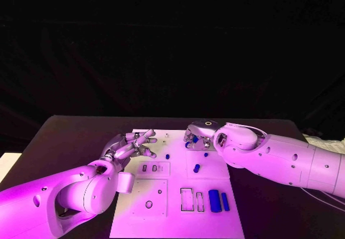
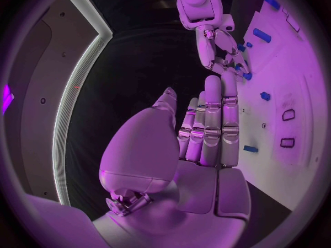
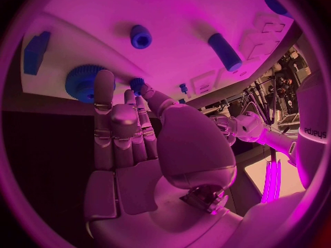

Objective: Assemble the parts on the task board

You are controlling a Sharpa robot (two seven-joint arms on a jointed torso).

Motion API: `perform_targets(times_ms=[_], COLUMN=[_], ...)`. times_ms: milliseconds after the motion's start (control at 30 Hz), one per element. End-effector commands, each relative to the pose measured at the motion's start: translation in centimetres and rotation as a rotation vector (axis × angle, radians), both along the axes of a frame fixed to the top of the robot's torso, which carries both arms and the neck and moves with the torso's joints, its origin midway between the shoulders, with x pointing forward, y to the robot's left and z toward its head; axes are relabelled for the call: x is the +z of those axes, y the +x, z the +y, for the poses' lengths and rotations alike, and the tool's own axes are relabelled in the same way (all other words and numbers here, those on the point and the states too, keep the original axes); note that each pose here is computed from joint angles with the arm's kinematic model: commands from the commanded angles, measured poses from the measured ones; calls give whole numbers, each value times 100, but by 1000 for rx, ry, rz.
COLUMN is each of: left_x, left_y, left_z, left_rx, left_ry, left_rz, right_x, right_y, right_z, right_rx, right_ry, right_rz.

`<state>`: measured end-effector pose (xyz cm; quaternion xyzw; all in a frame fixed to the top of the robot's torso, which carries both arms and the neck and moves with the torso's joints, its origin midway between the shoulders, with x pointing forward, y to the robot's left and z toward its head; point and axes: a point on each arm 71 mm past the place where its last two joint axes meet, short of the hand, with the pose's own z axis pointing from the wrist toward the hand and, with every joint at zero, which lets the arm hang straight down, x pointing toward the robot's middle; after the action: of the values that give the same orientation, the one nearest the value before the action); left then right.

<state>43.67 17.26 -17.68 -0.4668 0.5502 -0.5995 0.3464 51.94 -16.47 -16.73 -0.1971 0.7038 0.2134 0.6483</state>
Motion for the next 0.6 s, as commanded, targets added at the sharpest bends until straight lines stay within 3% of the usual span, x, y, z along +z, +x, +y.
perform_targets(times_ms=[33, 600], left_x=[15, 15], left_y=[-10, -4], left_z=[-29, -48], left_rx=[-28, -52], left_ry=[-14, -11], left_rz=[2, -4], right_x=[-23, -62], right_y=[7, 42], right_z=[-5, 27], right_rx=[-6, -8], right_ry=[-48, -78], right_rz=[2, 18])
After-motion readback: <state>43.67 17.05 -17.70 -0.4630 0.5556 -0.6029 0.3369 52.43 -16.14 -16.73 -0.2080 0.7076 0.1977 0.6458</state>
